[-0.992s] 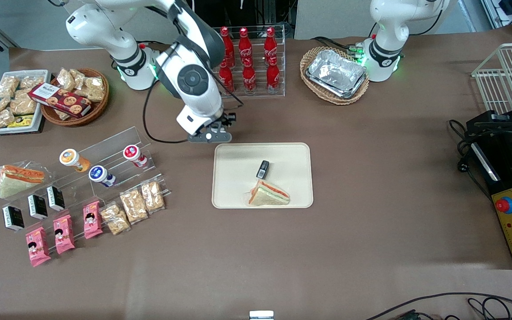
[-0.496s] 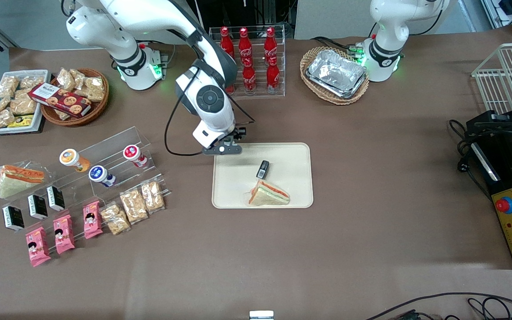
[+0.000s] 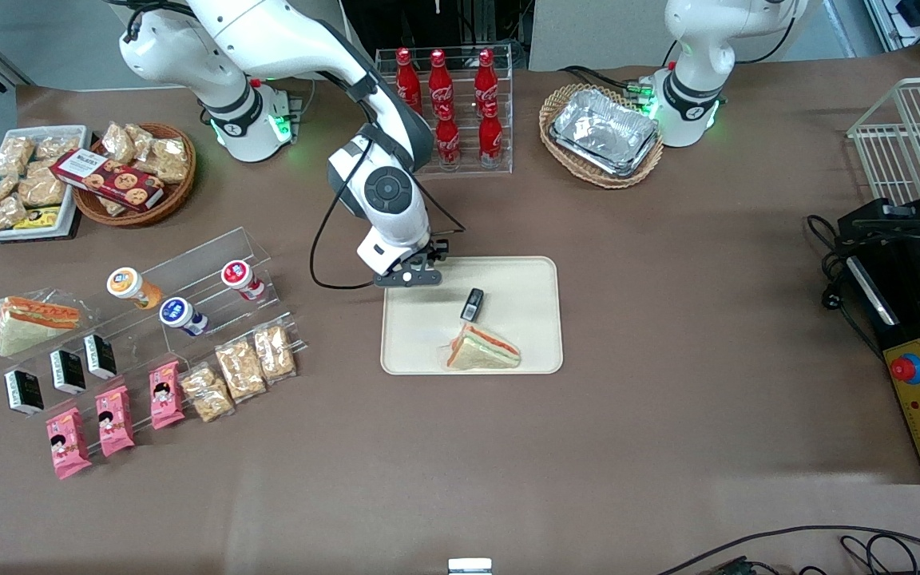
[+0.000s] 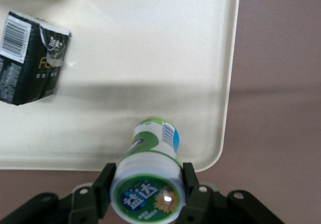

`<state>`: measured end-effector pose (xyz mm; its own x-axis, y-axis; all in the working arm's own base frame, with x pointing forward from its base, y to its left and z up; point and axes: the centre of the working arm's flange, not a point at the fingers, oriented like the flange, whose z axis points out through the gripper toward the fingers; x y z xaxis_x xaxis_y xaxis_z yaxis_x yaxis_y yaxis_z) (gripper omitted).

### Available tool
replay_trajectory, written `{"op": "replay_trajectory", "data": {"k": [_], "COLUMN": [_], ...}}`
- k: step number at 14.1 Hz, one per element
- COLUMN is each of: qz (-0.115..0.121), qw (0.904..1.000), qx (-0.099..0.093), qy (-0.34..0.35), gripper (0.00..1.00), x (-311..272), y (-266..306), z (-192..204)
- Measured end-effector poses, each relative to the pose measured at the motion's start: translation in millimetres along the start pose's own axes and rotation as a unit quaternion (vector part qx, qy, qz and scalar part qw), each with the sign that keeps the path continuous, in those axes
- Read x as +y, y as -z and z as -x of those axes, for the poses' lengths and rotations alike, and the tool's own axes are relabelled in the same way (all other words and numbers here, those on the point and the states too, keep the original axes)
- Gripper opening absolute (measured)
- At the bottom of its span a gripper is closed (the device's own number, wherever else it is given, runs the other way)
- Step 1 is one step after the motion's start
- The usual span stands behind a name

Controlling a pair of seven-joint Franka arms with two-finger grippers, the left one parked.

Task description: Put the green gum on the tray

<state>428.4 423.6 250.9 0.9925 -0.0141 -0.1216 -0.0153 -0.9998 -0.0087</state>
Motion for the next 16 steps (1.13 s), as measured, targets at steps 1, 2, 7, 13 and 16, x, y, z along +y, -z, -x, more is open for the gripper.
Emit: {"op": "replay_trajectory", "data": {"k": [1, 2, 7, 13, 16], "qz": [-0.001, -0.002, -0.003, -0.012, -0.018], "qw": [1.0, 1.0, 1.0, 0.9998, 0.9996], "qx": [0.002, 0.004, 0.007, 0.0, -0.014], "qy": [0.001, 0.001, 0.0, -0.018, -0.017], "gripper": [0.59, 0.59, 0.94, 1.0, 1.0], "x": [-1, -2, -2, 34, 90], "y": [-1, -2, -12, 66, 131], "z": [0, 0, -3, -43, -77]}}
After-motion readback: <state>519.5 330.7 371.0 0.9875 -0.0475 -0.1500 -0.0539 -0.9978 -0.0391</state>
